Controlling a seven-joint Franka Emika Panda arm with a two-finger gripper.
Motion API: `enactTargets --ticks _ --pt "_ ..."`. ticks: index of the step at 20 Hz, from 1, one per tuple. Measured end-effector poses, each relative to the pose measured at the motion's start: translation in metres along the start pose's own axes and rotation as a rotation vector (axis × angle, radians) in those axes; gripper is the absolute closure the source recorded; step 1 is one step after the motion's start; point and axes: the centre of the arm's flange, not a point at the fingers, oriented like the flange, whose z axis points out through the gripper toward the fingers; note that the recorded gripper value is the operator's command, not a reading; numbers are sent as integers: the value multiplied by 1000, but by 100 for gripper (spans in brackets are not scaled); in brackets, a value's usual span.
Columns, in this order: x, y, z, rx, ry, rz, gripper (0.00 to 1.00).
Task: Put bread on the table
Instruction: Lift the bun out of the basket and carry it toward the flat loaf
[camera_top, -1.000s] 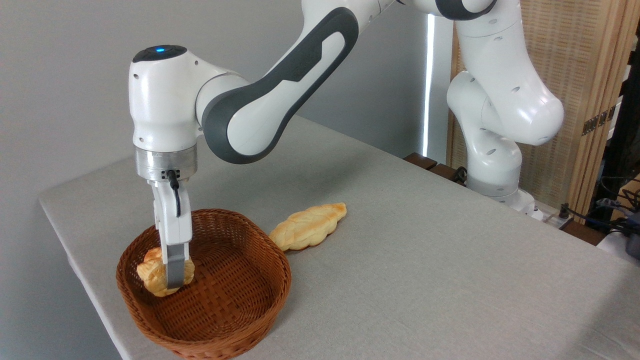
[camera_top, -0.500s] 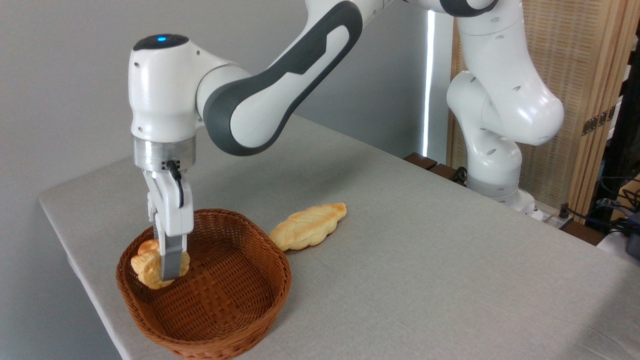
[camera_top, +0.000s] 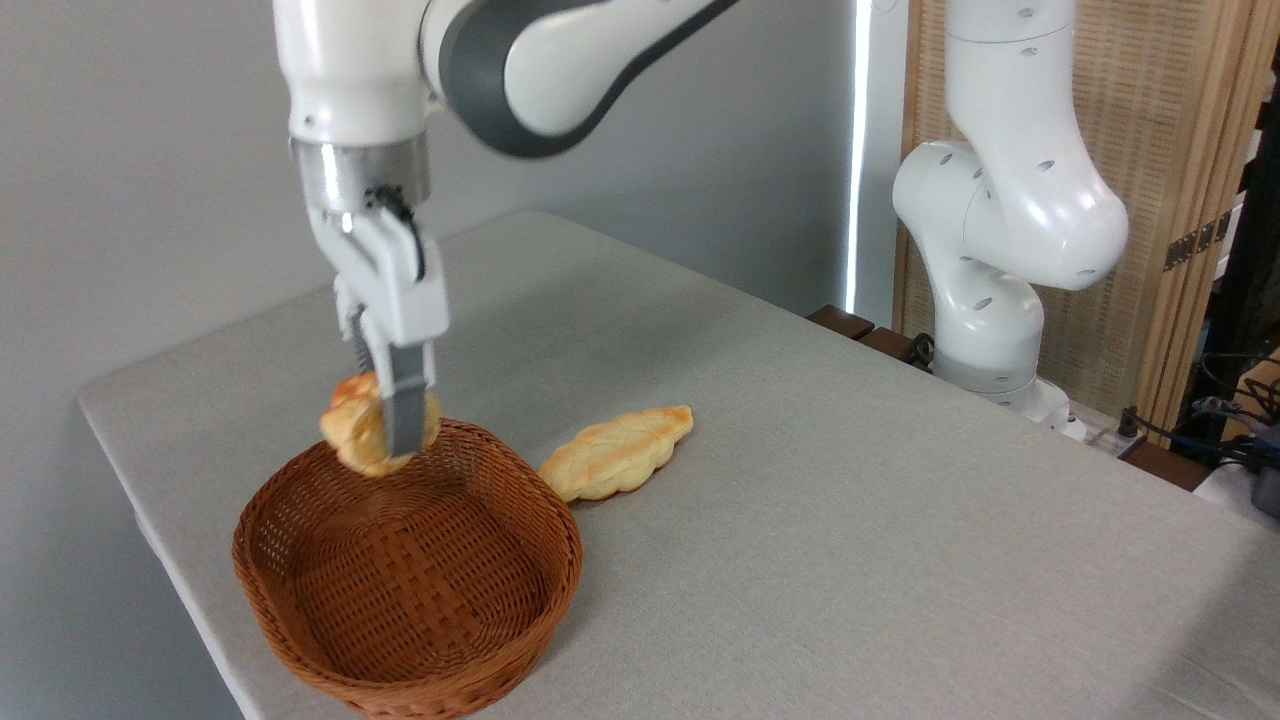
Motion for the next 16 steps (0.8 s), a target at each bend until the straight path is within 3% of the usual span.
enactTargets --ticks 3,8,16 --pt "-1 26 -15 -48 -28 -1 64" --pt "-4 66 -10 -72 -60 25 62" --pt "-98 68 -10 -86 -105 32 61"
